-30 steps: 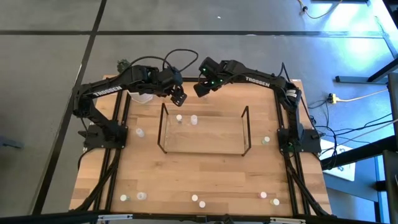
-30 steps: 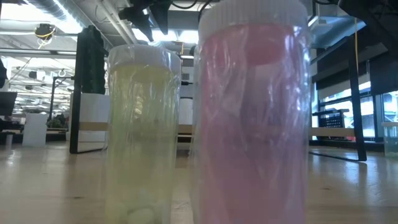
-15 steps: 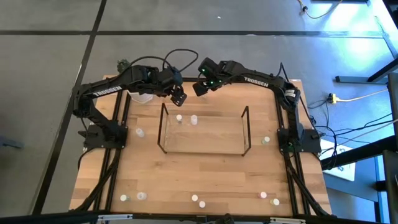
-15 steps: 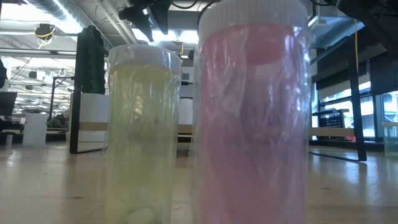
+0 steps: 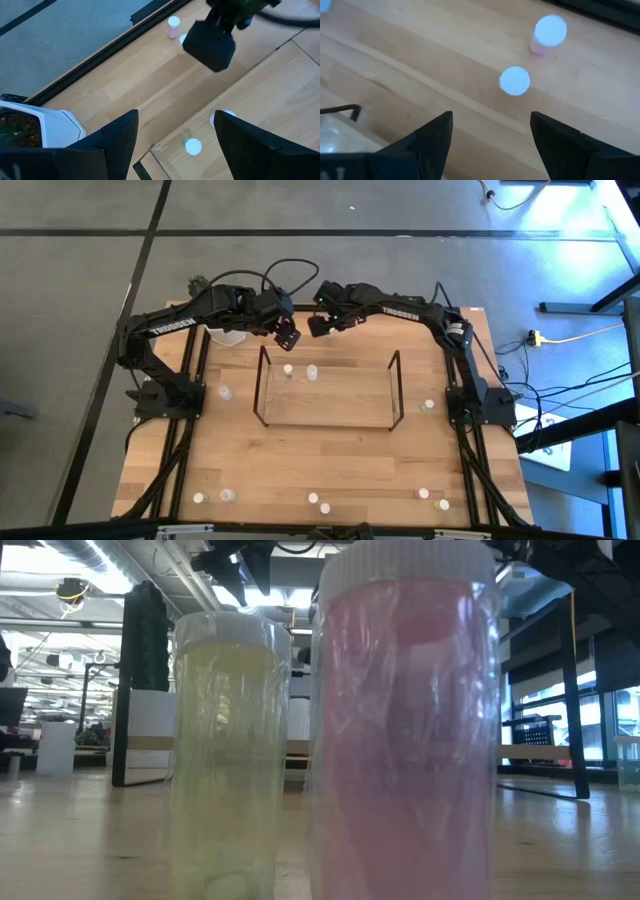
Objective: Pick and place medicine bottles onto shelf by color
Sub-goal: Put the top yellow pill bottle on the shelf
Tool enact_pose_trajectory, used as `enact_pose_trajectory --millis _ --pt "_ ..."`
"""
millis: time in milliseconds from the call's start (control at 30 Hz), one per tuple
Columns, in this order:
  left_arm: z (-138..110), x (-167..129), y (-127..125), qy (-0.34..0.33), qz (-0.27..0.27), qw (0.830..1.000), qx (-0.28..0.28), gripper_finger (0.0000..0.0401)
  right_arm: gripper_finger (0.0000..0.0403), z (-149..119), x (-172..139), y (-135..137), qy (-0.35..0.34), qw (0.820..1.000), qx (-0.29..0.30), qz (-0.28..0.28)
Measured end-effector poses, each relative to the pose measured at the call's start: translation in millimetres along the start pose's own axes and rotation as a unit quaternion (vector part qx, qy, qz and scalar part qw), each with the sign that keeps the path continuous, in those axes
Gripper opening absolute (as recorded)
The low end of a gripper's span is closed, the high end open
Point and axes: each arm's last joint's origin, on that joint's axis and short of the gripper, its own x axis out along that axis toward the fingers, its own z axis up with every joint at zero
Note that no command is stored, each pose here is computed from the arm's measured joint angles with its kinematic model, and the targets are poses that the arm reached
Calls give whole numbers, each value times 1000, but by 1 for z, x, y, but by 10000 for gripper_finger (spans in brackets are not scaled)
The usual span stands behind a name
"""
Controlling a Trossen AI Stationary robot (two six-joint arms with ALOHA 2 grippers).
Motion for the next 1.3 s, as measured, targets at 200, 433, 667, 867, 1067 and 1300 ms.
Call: enact_pose_trajectory --millis 200,433,667,867,1067,1300 --pt "0 0 0 0 0 1000 0 255 268 -2 17 -1 14 1000 0 -12" --pt "0 0 0 0 0 1000 0 255 268 -1 29 -3 13 1000 1 -28" --pt "0 0 0 0 0 1000 0 255 268 -1 40 -3 4 999 1 -40" --pt "0 0 0 0 0 1000 0 255 268 1 42 -3 -16 999 1 -48" --pt "0 0 0 0 0 1000 0 255 268 4 42 -6 -23 998 12 -56" --pt "0 0 0 0 0 1000 0 255 268 5 47 -9 -18 998 19 -59"
